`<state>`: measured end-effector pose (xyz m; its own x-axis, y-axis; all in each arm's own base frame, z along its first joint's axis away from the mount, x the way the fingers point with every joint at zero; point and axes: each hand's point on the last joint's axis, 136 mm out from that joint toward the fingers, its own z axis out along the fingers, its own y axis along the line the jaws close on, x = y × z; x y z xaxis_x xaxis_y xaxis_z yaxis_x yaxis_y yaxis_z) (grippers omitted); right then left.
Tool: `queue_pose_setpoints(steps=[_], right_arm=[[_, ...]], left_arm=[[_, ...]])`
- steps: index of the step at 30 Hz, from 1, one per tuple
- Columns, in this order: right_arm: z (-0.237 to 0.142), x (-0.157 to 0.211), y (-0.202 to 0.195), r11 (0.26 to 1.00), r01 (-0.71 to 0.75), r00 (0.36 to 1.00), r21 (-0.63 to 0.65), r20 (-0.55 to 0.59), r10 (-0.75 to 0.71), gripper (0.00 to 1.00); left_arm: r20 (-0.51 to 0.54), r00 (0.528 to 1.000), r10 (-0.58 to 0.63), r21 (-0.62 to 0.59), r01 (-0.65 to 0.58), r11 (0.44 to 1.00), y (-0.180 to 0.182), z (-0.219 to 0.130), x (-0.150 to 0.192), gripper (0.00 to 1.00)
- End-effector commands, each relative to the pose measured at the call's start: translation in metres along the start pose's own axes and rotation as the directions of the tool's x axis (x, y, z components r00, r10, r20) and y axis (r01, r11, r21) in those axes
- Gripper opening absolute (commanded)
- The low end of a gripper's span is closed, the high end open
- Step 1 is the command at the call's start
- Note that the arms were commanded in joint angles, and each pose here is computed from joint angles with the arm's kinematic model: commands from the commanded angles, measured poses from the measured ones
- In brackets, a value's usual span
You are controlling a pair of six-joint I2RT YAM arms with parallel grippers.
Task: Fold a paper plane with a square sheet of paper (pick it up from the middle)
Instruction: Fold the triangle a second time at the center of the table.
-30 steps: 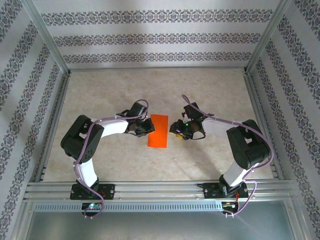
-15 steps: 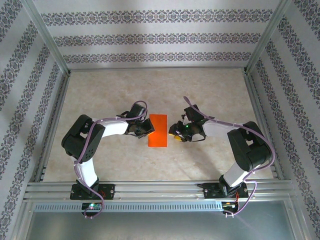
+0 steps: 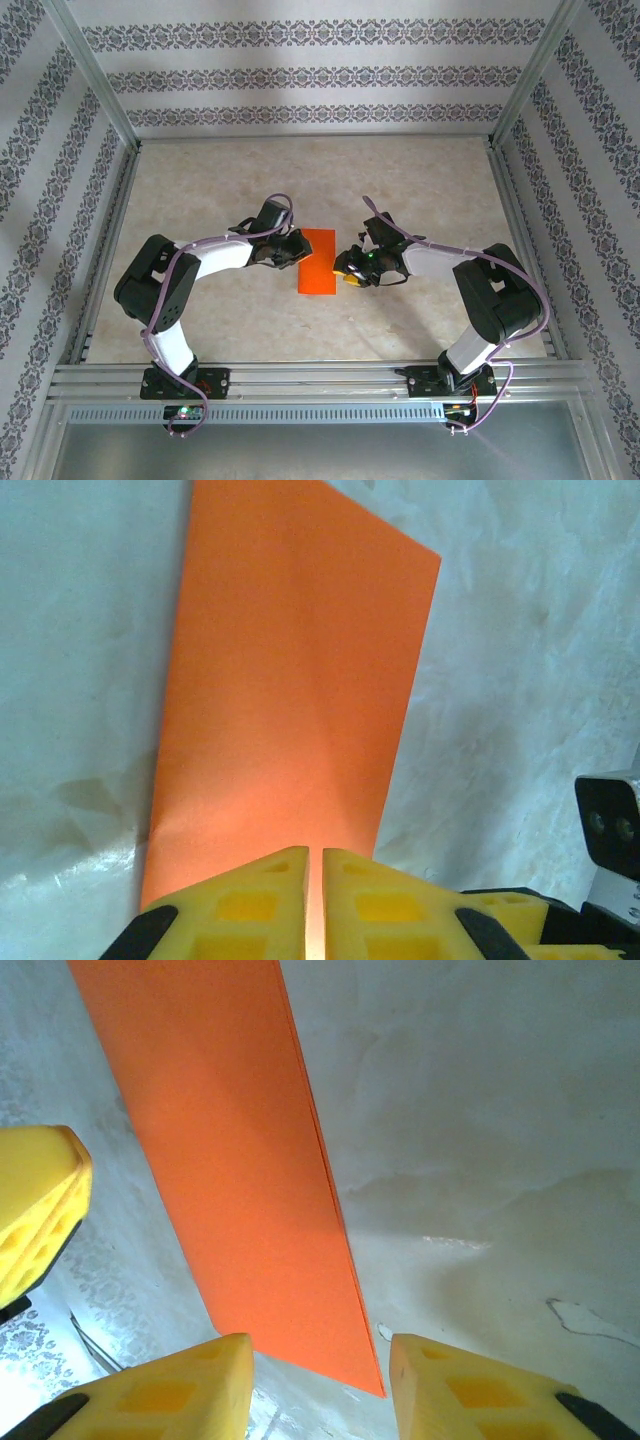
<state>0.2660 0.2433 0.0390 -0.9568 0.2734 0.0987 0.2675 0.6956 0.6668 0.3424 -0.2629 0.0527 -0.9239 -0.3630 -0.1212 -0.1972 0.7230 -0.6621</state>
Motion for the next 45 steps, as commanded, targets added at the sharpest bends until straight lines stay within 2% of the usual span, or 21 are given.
queue_pose_setpoints(steps=[1, 9, 18, 45], right_arm=[[-0.001, 0.001, -0.003, 1.000, -0.011, 1.000, 0.007, 0.013, 0.011, 0.41], [0.002, 0.002, -0.007, 1.000, -0.023, 1.000, 0.018, 0.005, 0.023, 0.39], [0.010, 0.008, -0.011, 0.999, -0.009, 0.999, 0.051, -0.035, 0.011, 0.37], [0.018, 0.030, -0.008, 0.987, 0.095, 0.991, 0.130, -0.110, -0.081, 0.34]], left_arm=[[-0.009, 1.000, -0.006, -0.071, 0.006, 0.997, 0.018, 0.005, -0.001, 0.11], [-0.039, 0.997, -0.072, -0.144, 0.066, 0.987, 0.048, 0.021, 0.009, 0.10], [-0.047, 0.989, -0.139, -0.170, 0.130, 0.977, 0.067, 0.026, 0.016, 0.10], [-0.073, 0.975, -0.209, -0.192, 0.191, 0.962, 0.082, 0.031, 0.024, 0.10]])
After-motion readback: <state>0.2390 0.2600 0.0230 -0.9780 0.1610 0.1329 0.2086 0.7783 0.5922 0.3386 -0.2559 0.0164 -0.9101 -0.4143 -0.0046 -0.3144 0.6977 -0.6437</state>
